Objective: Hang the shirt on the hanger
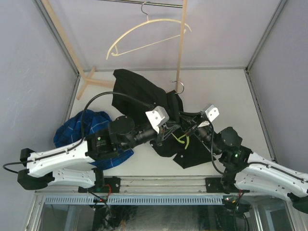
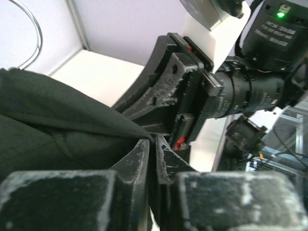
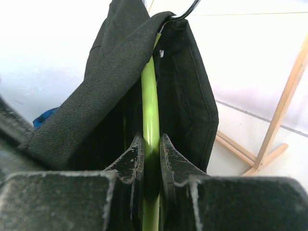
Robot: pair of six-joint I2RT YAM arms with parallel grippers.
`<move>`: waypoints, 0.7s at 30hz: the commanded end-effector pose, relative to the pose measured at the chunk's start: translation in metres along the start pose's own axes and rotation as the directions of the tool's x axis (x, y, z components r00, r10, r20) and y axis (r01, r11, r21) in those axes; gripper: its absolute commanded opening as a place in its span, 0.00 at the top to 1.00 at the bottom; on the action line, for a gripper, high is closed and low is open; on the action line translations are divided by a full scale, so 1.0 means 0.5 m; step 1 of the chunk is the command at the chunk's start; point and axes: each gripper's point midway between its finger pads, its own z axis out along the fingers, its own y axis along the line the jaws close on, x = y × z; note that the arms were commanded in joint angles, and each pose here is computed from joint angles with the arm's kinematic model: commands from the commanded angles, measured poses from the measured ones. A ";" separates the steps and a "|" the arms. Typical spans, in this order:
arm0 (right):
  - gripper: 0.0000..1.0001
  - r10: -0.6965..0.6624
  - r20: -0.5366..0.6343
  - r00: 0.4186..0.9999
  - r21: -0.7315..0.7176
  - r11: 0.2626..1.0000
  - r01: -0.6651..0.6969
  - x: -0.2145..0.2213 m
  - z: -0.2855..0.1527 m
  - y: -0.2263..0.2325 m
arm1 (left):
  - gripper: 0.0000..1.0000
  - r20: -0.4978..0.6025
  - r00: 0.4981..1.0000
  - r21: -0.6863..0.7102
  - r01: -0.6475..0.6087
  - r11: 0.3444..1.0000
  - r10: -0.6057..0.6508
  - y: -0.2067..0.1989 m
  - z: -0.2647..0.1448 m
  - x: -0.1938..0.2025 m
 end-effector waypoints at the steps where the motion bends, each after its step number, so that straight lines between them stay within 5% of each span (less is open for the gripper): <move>1: 1.00 0.071 0.167 0.983 0.068 0.994 -0.084 -0.093 -0.010 -0.034 | 0.72 0.047 0.998 0.080 0.031 0.996 -0.035 -0.042 -0.029 -0.044; 4: 1.00 0.074 0.171 0.983 0.055 0.995 -0.084 -0.101 -0.024 -0.034 | 0.43 0.068 0.997 -0.004 0.022 1.000 -0.022 -0.004 -0.054 -0.051; 7: 1.00 0.078 0.171 0.982 0.030 0.996 -0.085 -0.102 -0.035 -0.028 | 0.28 0.073 0.997 -0.052 0.001 0.999 0.003 0.024 -0.082 -0.060; 13: 1.00 0.071 0.189 0.979 -0.020 0.997 -0.069 -0.108 -0.061 -0.019 | 0.18 0.060 0.992 -0.151 -0.105 0.983 0.115 0.083 -0.172 -0.087; 21: 1.00 0.055 0.144 0.988 -0.200 0.979 -0.025 -0.091 -0.089 0.037 | 0.15 -0.048 0.959 -0.383 -0.277 0.882 0.280 0.197 -0.288 -0.109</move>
